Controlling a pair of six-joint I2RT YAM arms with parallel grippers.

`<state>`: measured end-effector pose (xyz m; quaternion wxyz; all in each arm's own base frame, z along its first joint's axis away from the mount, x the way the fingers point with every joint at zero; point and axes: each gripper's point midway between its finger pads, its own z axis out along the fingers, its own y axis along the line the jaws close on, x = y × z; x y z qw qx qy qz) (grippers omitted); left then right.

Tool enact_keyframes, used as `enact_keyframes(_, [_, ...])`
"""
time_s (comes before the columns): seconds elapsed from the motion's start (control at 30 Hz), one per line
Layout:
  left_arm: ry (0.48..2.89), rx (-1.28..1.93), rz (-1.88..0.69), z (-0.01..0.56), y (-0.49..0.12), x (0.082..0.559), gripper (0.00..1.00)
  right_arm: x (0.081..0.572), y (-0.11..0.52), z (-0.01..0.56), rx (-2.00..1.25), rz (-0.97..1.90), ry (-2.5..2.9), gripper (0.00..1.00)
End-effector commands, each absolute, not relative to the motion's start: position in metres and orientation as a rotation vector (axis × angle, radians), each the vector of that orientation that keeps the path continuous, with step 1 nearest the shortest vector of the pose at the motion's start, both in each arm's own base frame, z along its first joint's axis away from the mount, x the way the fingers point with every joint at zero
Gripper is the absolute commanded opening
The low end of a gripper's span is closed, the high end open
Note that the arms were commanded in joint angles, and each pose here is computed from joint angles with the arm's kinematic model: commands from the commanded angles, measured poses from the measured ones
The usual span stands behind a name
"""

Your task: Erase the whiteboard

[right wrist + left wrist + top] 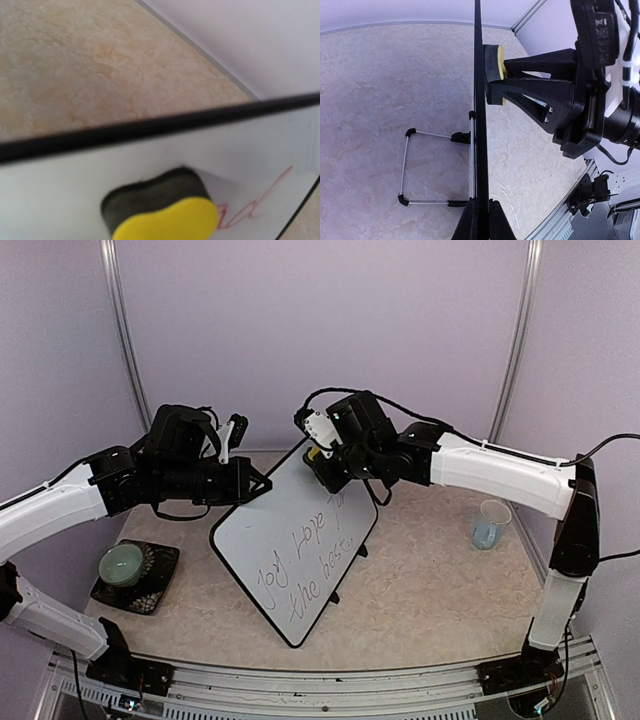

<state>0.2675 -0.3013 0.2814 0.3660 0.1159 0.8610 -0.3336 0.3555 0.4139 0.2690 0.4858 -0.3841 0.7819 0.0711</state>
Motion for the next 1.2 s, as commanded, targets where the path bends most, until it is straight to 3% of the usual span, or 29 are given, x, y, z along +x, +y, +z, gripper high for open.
enact_keyframes(0.0, [2.150, 0.373, -0.958, 0.302, -0.318, 0.255, 0.00, 0.350, 0.407, 0.223, -0.987, 0.177, 1.977, 0.00])
enact_keyframes(0.27, [2.153, 0.375, -0.954, 0.300, -0.318, 0.255, 0.00, 0.342, 0.390, 0.186, -1.004, 0.178, 2.048, 0.00])
enact_keyframes(0.83, [2.157, 0.368, -0.955, 0.298, -0.317, 0.253, 0.00, 0.377, 0.420, 0.270, -0.950, 0.199, 1.893, 0.00])
enact_keyframes(1.17, [2.154, 0.373, -0.950, 0.296, -0.317, 0.254, 0.00, 0.377, 0.411, 0.244, -0.956, 0.174, 1.945, 0.00])
